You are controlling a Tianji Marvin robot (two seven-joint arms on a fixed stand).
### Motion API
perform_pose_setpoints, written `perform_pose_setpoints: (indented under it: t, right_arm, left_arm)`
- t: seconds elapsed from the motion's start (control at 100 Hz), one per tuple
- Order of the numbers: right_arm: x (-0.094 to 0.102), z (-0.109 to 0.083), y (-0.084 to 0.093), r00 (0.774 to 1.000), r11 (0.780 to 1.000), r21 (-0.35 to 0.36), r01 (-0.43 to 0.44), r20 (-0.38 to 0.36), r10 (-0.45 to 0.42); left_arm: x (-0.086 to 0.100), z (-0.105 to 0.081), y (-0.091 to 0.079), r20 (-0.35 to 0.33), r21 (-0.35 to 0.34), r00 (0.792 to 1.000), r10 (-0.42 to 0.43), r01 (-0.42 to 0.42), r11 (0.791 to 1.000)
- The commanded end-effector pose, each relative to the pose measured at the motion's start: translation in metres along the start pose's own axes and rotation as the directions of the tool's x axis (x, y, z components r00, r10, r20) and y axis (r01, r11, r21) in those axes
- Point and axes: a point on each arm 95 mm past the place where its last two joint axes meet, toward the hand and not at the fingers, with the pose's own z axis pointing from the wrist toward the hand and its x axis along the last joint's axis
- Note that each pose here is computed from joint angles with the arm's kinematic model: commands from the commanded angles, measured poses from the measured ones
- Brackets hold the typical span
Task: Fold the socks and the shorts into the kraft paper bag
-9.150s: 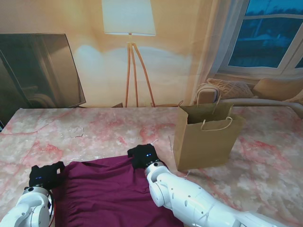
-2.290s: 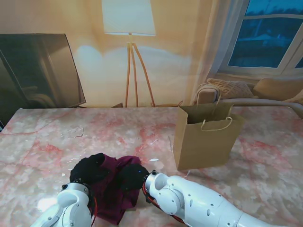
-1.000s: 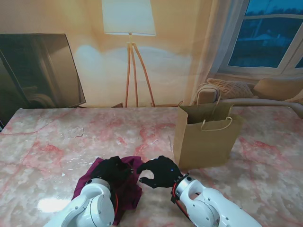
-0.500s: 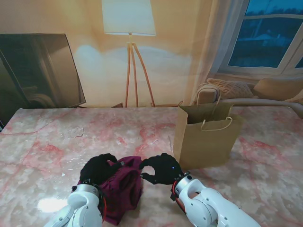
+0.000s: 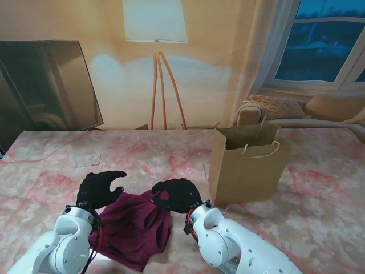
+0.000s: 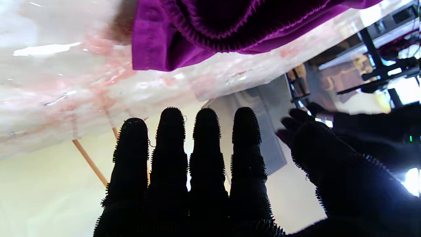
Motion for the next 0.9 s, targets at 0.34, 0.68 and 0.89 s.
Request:
perform_pose_setpoints:
  t: [0.34,0.68,0.89]
  right_arm:
    - [0.018,0.039,-0.009,0.997,0.993,0.118,0.011,0.076,-0.020]
    - [0.015,0.053,-0.041,0.984,0.964,0.262,0.049,0.152,-0.092]
    - [0.011,0.056,-0.056,0.975,0.932,0.348,0.098,0.154,-0.160]
  left_arm:
    - [-0.030,0.034,0.031,-0.033,-0.292,0.987,0.155,-0.158,0.943]
    - [-0.030,0.046,0.063,-0.059,-0.397,0.978,0.201,-0.208,0.894]
    - [-0.034,0.046,0.080,-0.045,-0.412,0.966,0.255,-0.251,0.876]
